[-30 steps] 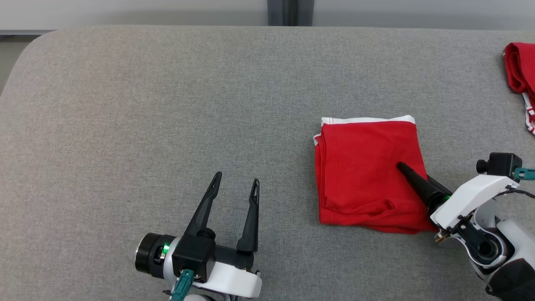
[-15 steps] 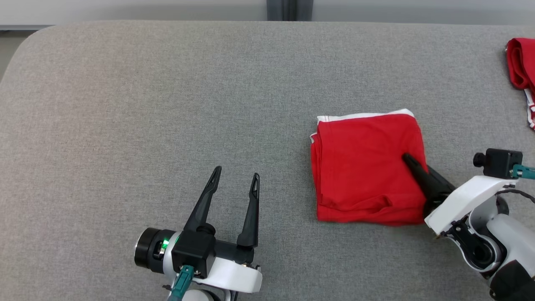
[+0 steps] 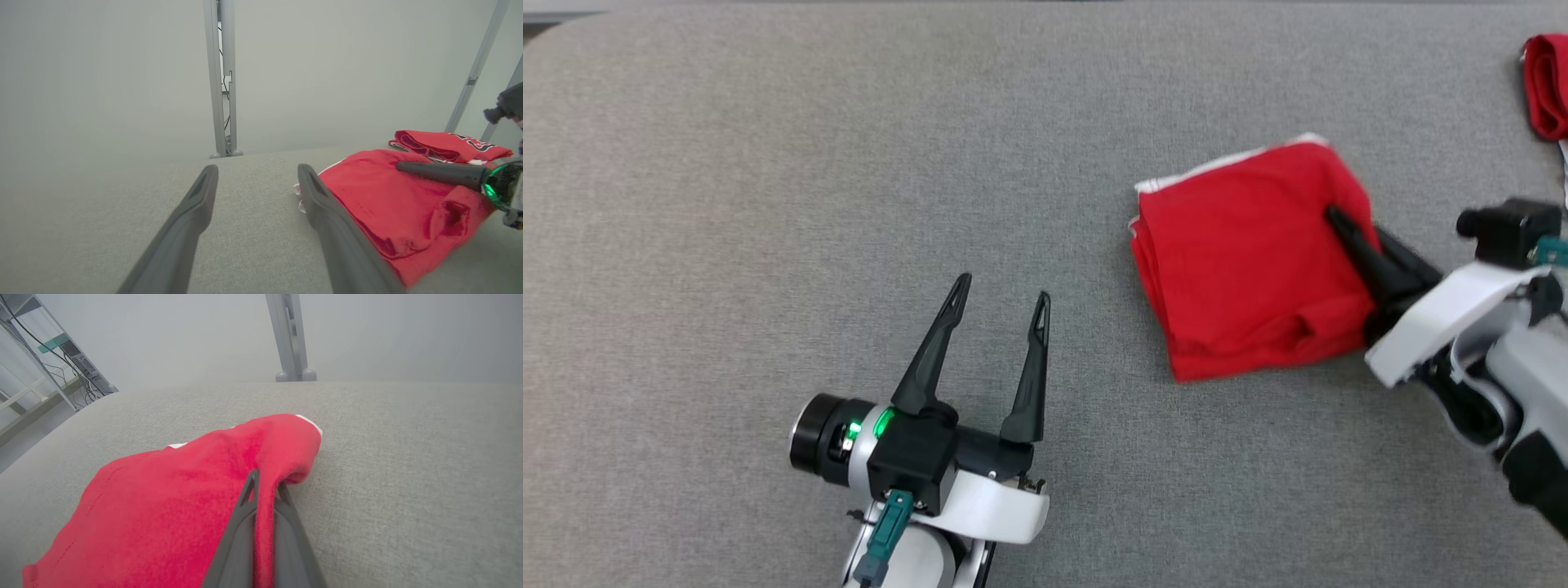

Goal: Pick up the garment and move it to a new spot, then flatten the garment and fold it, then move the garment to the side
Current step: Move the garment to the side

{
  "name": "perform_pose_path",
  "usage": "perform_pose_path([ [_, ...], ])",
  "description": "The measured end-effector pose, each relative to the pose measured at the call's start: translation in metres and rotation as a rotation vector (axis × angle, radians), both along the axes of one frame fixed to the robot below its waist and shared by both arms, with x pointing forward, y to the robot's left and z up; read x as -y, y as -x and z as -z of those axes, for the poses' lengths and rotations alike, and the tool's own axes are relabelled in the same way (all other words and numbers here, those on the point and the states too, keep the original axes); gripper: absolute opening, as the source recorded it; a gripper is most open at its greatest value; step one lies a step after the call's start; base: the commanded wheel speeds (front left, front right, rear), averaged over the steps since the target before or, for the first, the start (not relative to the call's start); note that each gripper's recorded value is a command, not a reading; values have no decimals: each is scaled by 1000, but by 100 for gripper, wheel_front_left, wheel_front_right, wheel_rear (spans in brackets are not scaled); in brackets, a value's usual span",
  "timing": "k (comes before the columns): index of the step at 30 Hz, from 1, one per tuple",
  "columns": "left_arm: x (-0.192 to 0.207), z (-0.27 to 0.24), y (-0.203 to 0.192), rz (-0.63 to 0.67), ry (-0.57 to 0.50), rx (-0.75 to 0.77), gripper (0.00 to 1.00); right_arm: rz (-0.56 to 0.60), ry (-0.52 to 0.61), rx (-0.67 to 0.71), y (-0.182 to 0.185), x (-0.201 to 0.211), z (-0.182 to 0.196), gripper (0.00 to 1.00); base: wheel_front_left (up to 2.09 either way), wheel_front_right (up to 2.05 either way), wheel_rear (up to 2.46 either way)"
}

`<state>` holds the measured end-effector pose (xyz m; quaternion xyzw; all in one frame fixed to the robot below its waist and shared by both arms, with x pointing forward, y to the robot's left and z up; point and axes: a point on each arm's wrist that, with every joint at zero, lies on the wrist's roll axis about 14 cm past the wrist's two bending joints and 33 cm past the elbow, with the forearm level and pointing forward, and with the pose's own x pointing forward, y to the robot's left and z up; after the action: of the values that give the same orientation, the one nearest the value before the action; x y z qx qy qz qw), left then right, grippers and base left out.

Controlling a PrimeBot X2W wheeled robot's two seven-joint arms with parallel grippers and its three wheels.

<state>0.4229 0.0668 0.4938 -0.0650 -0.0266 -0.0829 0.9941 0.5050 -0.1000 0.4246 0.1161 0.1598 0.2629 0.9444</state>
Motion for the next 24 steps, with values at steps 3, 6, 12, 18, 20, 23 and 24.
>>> perform_pose_path([
  [3, 7, 0, -10, 23, -6, 14, 100, 1, 22, 63, -20, 4, -12, 0, 0, 0, 0],
  [6, 15, 1, -21, 53, -8, 28, 100, 9, 42, 111, -36, 9, -18, 0, 0, 0, 0],
  [12, 40, 4, -43, 134, -12, 62, 100, 44, 74, 165, -61, 25, -22, 0, 0, 0, 0],
  [18, 74, 12, -62, 248, -14, 86, 100, 101, 116, 207, -80, 52, -25, 0, 0, 0, 0],
  [20, 85, 12, -68, 281, -11, 99, 100, 121, 138, 217, -84, 63, -26, 0, 0, 0, 0],
  [23, 102, 12, -75, 333, -2, 114, 100, 158, 173, 229, -88, 84, -28, 0, 0, 0, 0],
  [24, 109, 12, -77, 351, 1, 117, 100, 173, 185, 233, -89, 92, -29, 0, 0, 0, 0],
])
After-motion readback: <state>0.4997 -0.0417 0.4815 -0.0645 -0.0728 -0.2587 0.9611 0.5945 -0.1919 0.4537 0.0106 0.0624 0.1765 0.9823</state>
